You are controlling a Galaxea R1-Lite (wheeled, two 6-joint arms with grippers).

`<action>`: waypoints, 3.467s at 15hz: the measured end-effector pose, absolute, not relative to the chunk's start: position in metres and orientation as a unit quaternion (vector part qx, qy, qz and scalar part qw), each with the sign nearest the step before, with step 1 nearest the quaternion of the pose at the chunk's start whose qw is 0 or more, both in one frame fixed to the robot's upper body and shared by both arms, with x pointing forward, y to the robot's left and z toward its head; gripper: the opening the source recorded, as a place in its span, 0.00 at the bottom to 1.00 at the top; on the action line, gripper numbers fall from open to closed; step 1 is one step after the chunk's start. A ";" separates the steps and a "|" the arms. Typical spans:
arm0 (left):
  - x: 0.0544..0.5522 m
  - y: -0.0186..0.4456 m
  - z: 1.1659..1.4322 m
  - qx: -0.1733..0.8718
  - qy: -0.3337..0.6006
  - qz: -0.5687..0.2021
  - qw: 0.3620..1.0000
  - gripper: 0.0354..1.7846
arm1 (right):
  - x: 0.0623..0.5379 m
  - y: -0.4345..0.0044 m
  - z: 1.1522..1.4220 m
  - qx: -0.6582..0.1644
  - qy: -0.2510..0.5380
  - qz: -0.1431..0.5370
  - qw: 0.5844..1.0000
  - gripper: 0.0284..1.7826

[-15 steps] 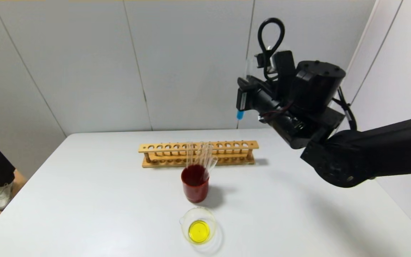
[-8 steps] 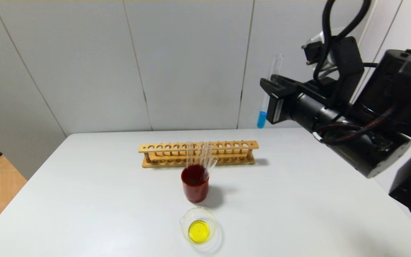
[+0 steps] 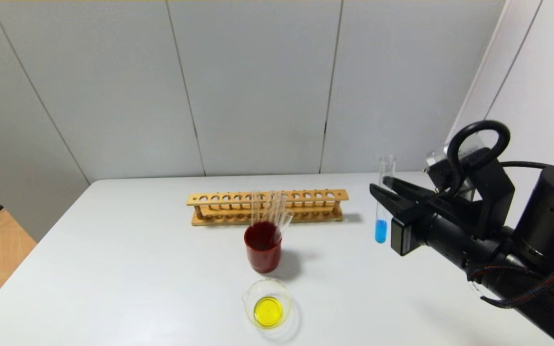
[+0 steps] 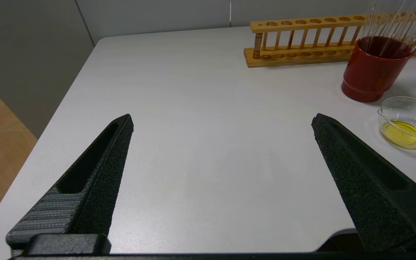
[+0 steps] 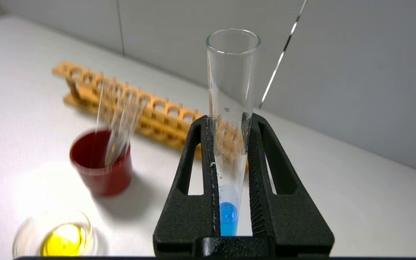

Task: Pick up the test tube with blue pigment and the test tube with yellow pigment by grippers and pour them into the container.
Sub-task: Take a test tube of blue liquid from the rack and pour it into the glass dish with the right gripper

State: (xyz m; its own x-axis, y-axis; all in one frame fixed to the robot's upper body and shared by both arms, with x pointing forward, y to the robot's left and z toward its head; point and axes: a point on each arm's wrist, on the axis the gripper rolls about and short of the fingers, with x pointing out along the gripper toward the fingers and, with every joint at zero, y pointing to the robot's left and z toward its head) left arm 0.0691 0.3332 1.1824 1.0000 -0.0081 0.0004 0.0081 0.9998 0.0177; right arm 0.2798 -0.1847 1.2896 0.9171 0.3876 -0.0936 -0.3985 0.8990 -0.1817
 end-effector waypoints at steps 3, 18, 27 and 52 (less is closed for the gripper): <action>0.069 0.333 1.182 0.009 0.000 -0.004 1.000 0.98 | 0.264 -0.186 1.270 -0.146 0.049 0.229 0.961 0.17; 0.069 0.333 1.182 0.009 0.000 -0.004 1.000 0.98 | 0.269 -0.119 1.211 -0.356 0.081 0.329 0.871 0.17; 0.069 0.333 1.182 0.009 0.000 -0.004 1.000 0.98 | 0.277 -0.111 1.186 -0.530 0.094 0.359 0.762 0.17; 0.069 0.333 1.182 0.009 0.000 -0.004 1.000 0.98 | 0.294 -0.053 1.178 -0.681 0.170 0.367 0.610 0.17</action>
State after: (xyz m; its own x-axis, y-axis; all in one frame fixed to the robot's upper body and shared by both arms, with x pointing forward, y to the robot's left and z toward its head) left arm 0.0691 0.3331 1.1824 1.0000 -0.0077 0.0004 0.0077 0.9998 0.0172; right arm 0.2943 -0.0534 1.1780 0.6724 0.2175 -0.7075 -0.6794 -0.1980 -0.7066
